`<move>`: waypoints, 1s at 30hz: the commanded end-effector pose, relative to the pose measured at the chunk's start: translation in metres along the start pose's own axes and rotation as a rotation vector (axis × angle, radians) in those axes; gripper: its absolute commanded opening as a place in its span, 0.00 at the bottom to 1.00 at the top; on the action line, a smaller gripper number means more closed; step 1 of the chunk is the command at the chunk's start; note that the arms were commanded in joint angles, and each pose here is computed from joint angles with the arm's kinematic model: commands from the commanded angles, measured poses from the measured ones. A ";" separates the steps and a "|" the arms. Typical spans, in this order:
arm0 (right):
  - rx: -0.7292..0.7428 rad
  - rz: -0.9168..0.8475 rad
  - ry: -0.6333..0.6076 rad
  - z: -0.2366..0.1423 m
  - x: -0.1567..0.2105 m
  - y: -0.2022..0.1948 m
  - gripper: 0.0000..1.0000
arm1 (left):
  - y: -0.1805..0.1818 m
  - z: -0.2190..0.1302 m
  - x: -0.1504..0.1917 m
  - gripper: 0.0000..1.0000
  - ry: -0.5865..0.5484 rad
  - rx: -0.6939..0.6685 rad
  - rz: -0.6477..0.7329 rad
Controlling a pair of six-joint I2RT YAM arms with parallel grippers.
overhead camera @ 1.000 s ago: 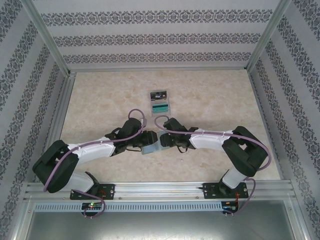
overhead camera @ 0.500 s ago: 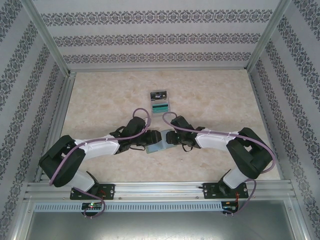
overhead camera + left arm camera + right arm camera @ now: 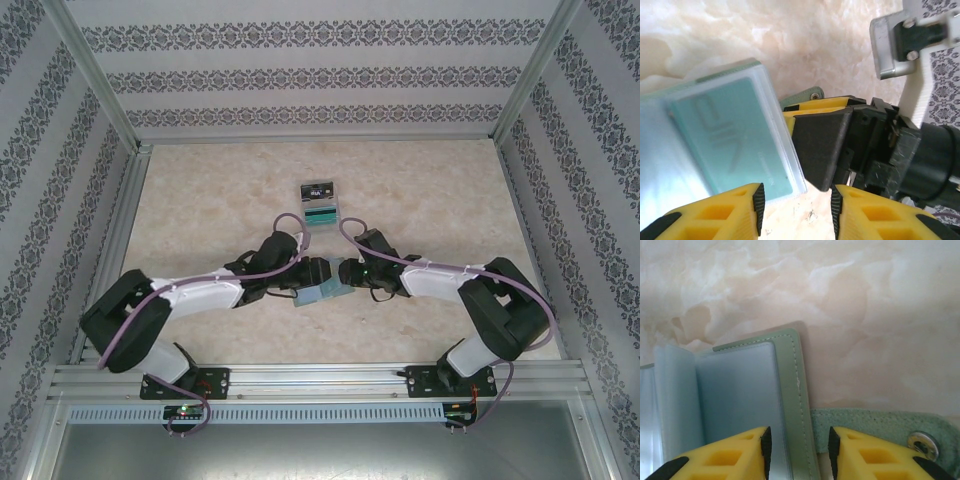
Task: Take the credit cards out of the card holder
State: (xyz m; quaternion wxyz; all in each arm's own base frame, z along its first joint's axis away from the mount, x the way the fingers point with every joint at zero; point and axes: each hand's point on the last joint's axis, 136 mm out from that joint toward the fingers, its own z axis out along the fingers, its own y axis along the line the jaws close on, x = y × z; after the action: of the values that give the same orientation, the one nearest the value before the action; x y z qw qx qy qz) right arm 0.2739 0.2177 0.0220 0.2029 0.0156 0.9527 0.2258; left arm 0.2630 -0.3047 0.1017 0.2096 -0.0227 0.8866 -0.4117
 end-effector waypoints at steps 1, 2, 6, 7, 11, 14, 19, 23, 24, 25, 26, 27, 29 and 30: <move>0.067 0.006 -0.001 -0.010 0.005 -0.018 0.39 | 0.029 -0.014 0.002 0.39 -0.040 -0.096 -0.001; 0.066 -0.002 -0.016 -0.014 0.001 -0.016 0.39 | 0.039 -0.017 0.003 0.38 -0.049 -0.123 -0.014; 0.032 -0.059 -0.059 -0.027 -0.011 0.000 0.38 | 0.069 -0.017 0.014 0.30 -0.024 -0.228 -0.034; 0.026 -0.076 -0.057 -0.028 -0.011 0.005 0.39 | 0.073 -0.015 0.017 0.30 -0.017 -0.235 -0.039; 0.009 -0.139 -0.027 -0.025 -0.009 0.023 0.39 | 0.087 -0.007 0.025 0.27 0.018 -0.269 -0.064; 0.014 -0.159 -0.018 -0.020 -0.006 0.028 0.40 | 0.090 -0.006 0.028 0.27 0.026 -0.276 -0.070; 0.021 -0.173 0.014 -0.012 -0.001 0.029 0.43 | 0.091 -0.010 0.028 0.27 0.023 -0.286 -0.064; 0.020 -0.174 0.046 -0.003 0.005 0.027 0.44 | 0.091 -0.011 0.029 0.27 0.023 -0.286 -0.063; 0.021 -0.177 0.054 -0.001 0.007 0.028 0.44 | 0.091 -0.010 0.029 0.27 0.024 -0.282 -0.064; 0.026 -0.180 0.059 0.001 0.009 0.027 0.44 | 0.090 -0.010 0.029 0.27 0.024 -0.279 -0.064; 0.030 -0.184 0.060 0.002 0.009 0.027 0.44 | 0.090 -0.010 0.029 0.27 0.025 -0.277 -0.065; 0.037 -0.186 0.063 0.003 0.010 0.026 0.44 | 0.089 -0.010 0.029 0.27 0.025 -0.274 -0.064; 0.045 -0.192 0.066 0.004 0.012 0.025 0.44 | 0.088 -0.009 0.029 0.27 0.028 -0.270 -0.065; 0.056 -0.197 0.063 0.004 0.012 0.024 0.44 | 0.088 -0.009 0.029 0.27 0.028 -0.271 -0.064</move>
State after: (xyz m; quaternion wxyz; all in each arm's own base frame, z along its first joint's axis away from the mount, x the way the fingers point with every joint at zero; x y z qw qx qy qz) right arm 0.2633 0.2400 0.0264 0.1925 -0.0634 0.9598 0.1944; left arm 0.2454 -0.2526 0.0323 0.1790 -0.0670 0.9341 -0.3015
